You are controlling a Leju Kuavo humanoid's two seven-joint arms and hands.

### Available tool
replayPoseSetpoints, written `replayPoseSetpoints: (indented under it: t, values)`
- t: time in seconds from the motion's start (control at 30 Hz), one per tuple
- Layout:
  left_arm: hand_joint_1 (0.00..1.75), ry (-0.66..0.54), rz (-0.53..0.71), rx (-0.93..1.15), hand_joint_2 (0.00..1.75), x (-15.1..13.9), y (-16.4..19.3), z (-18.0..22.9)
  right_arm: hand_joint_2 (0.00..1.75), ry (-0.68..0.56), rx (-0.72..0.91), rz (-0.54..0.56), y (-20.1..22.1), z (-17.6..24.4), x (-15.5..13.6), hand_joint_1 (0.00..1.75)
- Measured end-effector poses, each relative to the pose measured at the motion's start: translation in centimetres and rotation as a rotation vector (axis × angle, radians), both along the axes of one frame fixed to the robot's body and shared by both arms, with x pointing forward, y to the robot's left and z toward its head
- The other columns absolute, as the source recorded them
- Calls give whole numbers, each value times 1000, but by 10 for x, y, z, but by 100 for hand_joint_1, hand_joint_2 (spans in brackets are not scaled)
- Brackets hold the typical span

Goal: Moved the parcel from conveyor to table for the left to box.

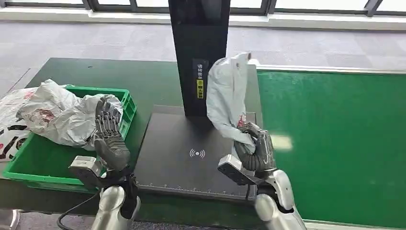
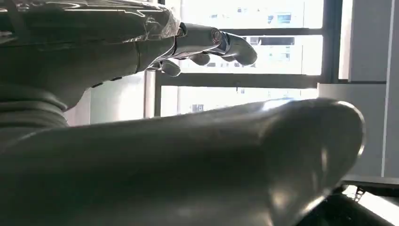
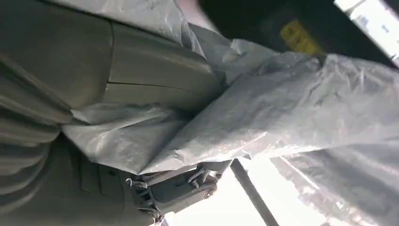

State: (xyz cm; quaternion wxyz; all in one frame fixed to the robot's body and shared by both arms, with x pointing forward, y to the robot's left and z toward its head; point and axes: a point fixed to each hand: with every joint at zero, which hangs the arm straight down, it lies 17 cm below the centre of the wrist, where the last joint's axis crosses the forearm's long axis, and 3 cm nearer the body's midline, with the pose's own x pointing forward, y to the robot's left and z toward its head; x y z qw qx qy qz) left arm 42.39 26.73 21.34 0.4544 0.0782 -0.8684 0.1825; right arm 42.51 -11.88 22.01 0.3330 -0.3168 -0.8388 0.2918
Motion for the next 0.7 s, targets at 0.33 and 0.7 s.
replayPoseSetpoints:
  t: [0.33, 0.7]
  values:
    - [0, 15, -26, -6, 0, 6, -12, -5, 175, 230, 43, 161, 65, -57, 23, 175]
    - [0, 26, -31, -7, 0, 7, -14, -9, 175, 270, 37, 173, 77, -68, 28, 175]
